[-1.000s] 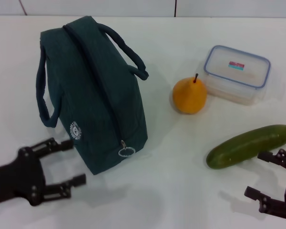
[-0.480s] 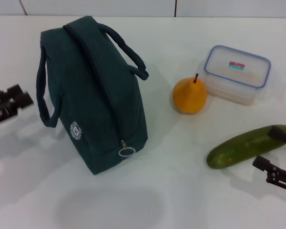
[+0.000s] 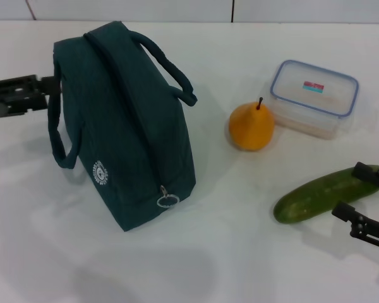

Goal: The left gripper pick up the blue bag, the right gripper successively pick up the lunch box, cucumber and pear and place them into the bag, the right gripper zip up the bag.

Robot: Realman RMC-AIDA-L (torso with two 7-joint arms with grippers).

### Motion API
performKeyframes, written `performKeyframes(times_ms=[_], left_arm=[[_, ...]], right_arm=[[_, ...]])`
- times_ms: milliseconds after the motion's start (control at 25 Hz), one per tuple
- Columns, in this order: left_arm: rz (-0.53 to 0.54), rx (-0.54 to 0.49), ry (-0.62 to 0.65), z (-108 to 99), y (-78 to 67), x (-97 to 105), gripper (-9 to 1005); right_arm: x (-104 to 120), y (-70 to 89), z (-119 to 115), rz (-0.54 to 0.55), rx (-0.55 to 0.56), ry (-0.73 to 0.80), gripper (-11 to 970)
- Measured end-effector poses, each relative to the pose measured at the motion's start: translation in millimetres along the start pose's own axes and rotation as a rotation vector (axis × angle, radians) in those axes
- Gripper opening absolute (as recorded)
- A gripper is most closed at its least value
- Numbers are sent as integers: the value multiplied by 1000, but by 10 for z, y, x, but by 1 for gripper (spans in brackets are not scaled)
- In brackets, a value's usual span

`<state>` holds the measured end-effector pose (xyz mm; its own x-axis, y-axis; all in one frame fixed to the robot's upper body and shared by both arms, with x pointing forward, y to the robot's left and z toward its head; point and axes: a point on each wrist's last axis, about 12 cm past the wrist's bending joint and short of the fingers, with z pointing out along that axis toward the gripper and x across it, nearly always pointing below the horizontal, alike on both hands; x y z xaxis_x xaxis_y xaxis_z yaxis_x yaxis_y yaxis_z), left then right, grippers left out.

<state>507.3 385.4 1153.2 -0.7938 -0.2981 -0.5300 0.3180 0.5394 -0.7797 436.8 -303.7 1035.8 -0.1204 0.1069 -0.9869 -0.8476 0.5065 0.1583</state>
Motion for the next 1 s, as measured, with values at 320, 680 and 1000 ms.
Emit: performKeyframes(times_ms=[320,680,1000], left_arm=[[9,-89,172,300,-341,-360,870],[19,-173,231,539,-386,-479,869],[55,-201,249,580,-366,-464,759]], right_arm=[[15,-2,-12,3,9,10,809],[32,12,-31,8,12,16,804],[37,18,-36,10,11,18,800]])
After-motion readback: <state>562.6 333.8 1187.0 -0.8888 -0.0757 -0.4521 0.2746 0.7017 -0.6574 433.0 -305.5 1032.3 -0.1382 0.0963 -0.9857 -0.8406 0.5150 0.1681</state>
